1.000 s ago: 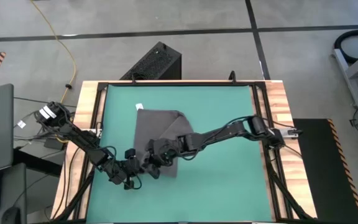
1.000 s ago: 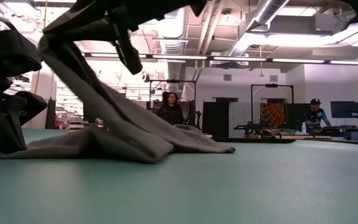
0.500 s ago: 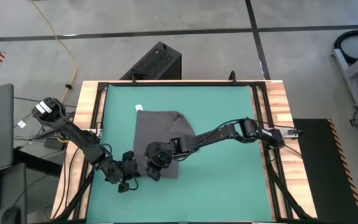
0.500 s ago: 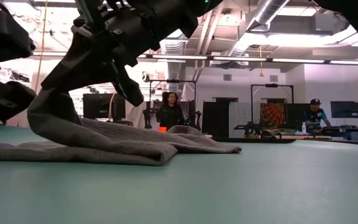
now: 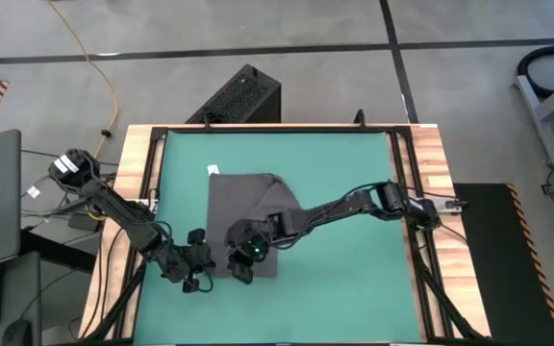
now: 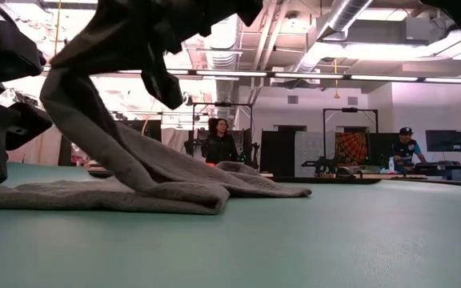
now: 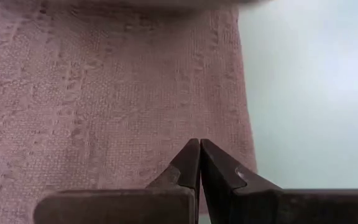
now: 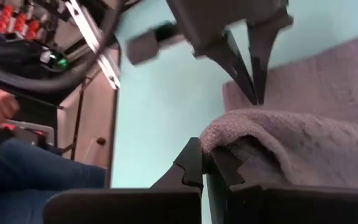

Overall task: Roll towel
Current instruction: Fold the microfiber towel

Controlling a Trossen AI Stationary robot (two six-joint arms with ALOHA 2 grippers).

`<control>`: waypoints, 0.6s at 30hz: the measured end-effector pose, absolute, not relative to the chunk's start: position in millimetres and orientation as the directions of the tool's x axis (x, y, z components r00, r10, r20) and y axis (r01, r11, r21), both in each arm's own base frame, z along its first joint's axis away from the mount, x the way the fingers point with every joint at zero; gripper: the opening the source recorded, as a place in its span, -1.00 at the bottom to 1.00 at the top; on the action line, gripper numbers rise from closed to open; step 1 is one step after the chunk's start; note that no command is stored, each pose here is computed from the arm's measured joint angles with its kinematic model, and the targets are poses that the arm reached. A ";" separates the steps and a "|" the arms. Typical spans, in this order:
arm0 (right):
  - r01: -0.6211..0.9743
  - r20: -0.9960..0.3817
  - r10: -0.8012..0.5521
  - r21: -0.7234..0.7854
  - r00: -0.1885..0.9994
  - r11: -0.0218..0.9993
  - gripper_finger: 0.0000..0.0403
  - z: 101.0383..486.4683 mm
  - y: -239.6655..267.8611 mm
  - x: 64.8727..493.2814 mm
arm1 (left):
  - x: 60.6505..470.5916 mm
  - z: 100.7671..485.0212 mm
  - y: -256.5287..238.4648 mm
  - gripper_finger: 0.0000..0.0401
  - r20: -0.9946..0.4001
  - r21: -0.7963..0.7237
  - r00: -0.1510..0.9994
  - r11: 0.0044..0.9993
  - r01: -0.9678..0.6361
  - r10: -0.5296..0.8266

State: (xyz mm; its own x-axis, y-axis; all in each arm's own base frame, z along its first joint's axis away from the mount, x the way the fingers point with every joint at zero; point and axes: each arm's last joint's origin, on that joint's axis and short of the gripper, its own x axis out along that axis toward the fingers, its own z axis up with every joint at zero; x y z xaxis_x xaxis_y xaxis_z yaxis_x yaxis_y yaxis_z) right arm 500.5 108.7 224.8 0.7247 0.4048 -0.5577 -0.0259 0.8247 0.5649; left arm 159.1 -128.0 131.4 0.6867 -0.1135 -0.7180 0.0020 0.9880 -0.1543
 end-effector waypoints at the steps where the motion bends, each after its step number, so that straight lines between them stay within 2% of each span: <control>1: -0.034 -0.558 0.411 0.564 0.721 0.825 -0.92 226.6 109.3 499.5 | 159.3 130.5 -128.1 -1.00 -0.721 -0.147 0.684 0.989 0.005 -0.111; 8: -0.096 -0.561 0.475 0.573 0.678 0.814 -0.92 233.2 121.8 495.2 | 161.4 126.2 -129.7 -1.00 -0.723 -0.136 0.683 0.991 0.007 -0.104; 18: -0.114 -0.604 0.490 0.551 0.629 0.827 -0.92 230.1 127.8 489.4 | 163.8 126.6 -128.5 -1.00 -0.710 -0.112 0.698 0.993 0.022 -0.096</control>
State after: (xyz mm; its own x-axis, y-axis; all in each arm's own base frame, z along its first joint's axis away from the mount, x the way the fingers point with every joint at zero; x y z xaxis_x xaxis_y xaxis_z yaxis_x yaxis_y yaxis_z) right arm 489.4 127.8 230.1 0.6286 0.4896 -0.6043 -0.1143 0.8267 0.5508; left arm 163.8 -128.5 126.6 0.6977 -0.0956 -0.7100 0.0219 0.9934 -0.1122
